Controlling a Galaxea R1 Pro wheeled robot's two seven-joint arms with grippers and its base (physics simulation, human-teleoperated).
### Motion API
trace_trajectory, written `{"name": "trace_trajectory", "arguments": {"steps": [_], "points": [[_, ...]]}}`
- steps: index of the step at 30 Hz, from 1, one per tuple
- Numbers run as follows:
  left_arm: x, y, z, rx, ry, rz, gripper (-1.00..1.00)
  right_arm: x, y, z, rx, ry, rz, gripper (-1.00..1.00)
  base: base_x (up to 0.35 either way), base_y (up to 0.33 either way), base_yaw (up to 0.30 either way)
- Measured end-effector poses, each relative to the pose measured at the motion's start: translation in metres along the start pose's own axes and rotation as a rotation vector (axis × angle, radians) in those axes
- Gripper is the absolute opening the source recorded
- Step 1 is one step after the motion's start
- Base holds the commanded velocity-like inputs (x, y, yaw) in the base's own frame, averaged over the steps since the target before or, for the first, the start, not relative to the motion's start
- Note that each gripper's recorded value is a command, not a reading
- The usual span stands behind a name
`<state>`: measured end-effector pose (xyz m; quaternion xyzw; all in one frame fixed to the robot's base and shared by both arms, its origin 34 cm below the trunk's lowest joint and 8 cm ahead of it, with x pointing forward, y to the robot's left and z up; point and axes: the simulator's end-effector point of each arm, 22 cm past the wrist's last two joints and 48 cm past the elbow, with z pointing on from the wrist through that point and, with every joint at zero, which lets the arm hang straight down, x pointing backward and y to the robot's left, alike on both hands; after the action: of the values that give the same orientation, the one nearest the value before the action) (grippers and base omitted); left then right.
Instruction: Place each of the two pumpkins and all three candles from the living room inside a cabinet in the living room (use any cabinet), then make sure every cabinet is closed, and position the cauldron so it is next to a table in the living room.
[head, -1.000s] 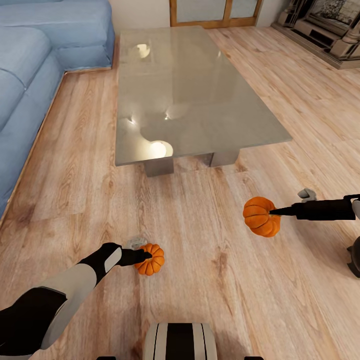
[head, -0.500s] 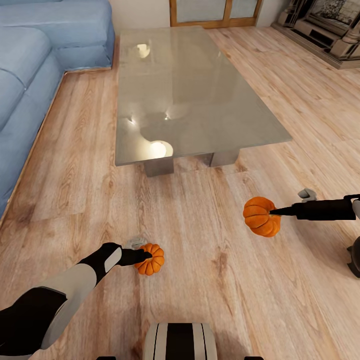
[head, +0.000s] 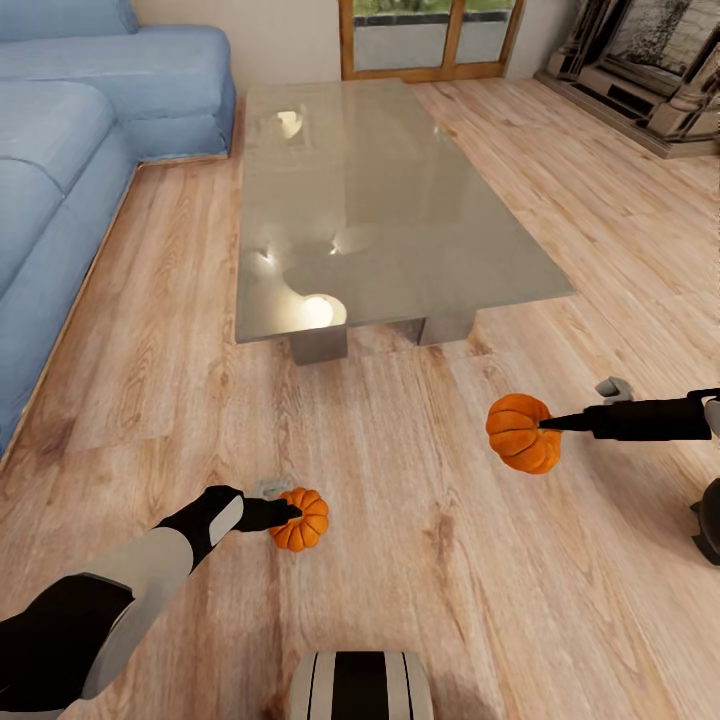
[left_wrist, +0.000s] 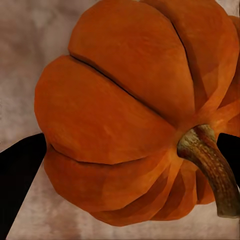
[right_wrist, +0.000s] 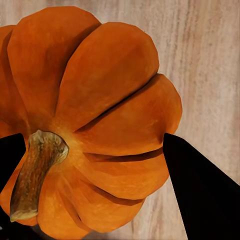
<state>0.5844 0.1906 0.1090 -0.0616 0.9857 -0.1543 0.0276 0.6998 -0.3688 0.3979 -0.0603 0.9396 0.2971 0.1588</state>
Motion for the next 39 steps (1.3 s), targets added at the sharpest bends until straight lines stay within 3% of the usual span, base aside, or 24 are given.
{"name": "trace_trajectory", "arguments": {"steps": [14,20,26,27,28,30,31,33,39], "points": [[-0.019,-0.012,-0.027,0.01,-0.046,0.014,-1.0,-0.015,0.016,-0.025,0.012,-0.041,-0.031,-1.0,0.0,0.0,0.0],[-0.026,-0.021,-0.038,0.018,-0.063,0.022,-1.0,-0.017,0.014,-0.036,0.059,-0.039,-0.06,-1.0,0.0,0.0,0.0],[-0.034,-0.026,-0.052,0.015,-0.085,0.033,-1.0,-0.024,0.024,-0.05,0.062,-0.059,-0.077,-1.0,-0.003,0.0,0.0],[-0.025,-0.021,-0.052,0.005,-0.061,0.02,-1.0,-0.024,0.025,-0.052,0.062,-0.062,-0.076,-1.0,-0.102,0.0,0.0],[-0.023,-0.017,-0.054,-0.014,-0.053,0.045,-1.0,-0.025,0.026,-0.055,0.066,-0.066,-0.081,-1.0,-0.176,0.0,0.0],[-0.02,-0.017,-0.058,-0.007,-0.048,0.012,-1.0,-0.028,0.03,-0.061,0.064,-0.076,-0.084,-1.0,-0.286,0.0,0.0],[-0.019,-0.013,-0.06,-0.024,-0.046,0.036,-1.0,-0.03,0.031,-0.063,0.066,-0.08,-0.088,-1.0,-0.297,0.0,0.0],[-0.023,-0.016,-0.065,-0.015,-0.057,0.02,-1.0,-0.032,0.034,-0.069,0.068,-0.09,-0.094,-1.0,-0.303,-0.024,0.0],[-0.033,-0.022,-0.082,-0.014,-0.088,0.033,-1.0,-0.039,0.045,-0.086,0.072,-0.117,-0.111,-1.0,-0.219,-0.05,0.0]]}}
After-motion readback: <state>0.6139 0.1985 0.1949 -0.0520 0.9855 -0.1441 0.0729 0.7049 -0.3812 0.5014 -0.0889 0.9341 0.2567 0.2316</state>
